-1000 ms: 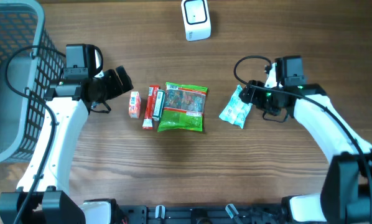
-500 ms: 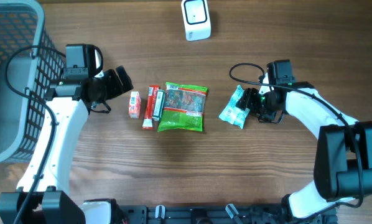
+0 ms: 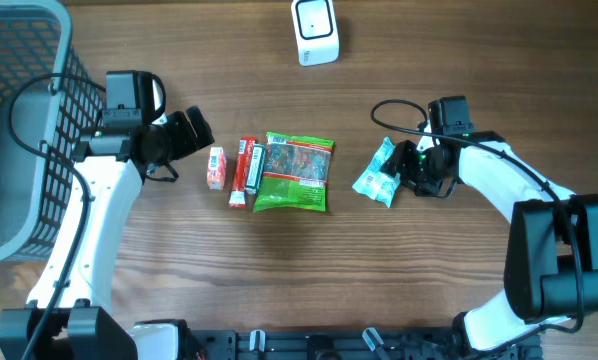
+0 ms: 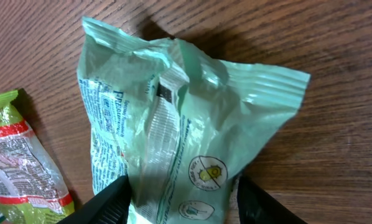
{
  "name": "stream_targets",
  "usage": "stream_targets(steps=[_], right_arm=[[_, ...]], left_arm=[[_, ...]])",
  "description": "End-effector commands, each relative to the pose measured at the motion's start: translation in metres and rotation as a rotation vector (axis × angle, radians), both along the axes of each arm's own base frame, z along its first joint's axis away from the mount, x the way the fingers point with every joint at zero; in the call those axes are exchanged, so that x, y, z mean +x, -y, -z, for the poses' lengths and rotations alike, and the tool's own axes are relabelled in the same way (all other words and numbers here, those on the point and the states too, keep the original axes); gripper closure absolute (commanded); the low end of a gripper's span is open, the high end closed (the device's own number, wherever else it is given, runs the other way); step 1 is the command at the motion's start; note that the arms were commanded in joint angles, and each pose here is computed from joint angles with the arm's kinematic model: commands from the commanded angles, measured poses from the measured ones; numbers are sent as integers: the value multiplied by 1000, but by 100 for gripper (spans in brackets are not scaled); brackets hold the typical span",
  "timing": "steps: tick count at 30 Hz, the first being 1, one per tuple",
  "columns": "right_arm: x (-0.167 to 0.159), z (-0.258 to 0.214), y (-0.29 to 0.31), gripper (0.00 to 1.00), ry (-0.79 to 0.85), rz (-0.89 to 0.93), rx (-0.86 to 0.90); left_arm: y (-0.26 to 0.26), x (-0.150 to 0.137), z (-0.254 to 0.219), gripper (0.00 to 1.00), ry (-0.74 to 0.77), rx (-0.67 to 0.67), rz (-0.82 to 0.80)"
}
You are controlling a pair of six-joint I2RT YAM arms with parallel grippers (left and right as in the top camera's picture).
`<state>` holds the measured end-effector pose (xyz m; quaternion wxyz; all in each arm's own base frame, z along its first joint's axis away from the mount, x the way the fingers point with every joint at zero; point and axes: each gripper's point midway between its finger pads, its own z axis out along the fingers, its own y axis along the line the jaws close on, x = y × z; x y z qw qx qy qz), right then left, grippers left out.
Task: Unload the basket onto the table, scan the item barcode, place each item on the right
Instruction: 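Lift the wipes pack and carry it up toward the white scanner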
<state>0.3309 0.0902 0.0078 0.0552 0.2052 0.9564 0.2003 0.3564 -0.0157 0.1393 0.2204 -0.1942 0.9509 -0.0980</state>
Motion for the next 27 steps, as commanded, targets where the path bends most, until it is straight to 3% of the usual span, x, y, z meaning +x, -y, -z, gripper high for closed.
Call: stream_targets(steps=[1,12,24,27], right_arm=[[-1,10,2,46,-20,30,-5],[17,-20,0,45,85,45,14],[15,-12,10,46,89,63,-43],[10,-2,8,51,98,60,-27]], left_arm=[[0,-2,-2,0,7,-8,-1],[0,-2,-2,0,7,-8,-1],[0,-1,-2,0,8,-8,-1],[0,-2,-2,0,7,-8,-1]])
